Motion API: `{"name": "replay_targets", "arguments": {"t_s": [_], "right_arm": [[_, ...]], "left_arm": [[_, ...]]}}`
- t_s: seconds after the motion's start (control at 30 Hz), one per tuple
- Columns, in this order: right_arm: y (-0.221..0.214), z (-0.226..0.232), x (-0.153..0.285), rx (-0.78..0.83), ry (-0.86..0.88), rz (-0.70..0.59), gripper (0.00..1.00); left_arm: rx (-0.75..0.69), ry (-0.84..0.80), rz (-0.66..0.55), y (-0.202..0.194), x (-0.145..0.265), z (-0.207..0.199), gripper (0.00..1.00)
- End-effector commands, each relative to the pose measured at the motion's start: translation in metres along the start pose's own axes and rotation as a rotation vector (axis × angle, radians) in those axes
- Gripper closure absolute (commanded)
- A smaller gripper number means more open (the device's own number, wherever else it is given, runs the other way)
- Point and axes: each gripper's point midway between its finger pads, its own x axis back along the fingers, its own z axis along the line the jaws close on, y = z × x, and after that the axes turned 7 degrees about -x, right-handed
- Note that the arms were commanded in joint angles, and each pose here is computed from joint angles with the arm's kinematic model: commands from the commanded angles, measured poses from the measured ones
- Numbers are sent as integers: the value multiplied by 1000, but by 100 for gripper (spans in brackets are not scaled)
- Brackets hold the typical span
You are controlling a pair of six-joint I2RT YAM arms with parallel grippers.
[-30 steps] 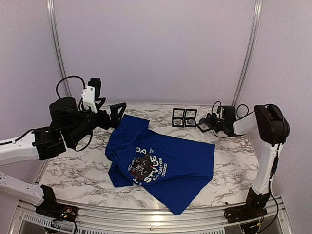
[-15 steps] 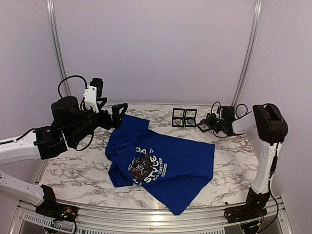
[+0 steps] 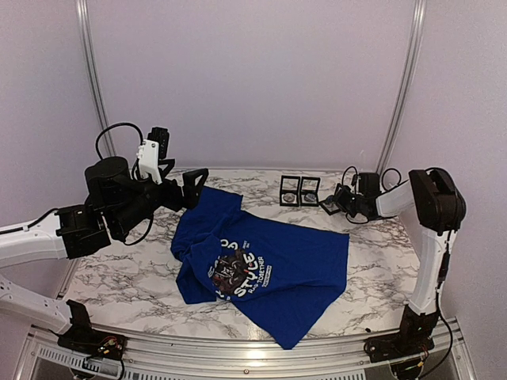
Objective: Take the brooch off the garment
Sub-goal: Place the brooch in the brooch box.
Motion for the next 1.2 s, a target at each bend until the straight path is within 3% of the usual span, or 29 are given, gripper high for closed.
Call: {"name": "replay_targets", "arguments": {"t_s": [0.0,1.17], "right_arm": [[7,-4,-3,8,-24,-14,100],[2,4,11,18,-64,-5,91]], "left_arm": [[6,-2,-15,11,-1,1,1],[-1,-17,-30,8,1,-2,1]]}}
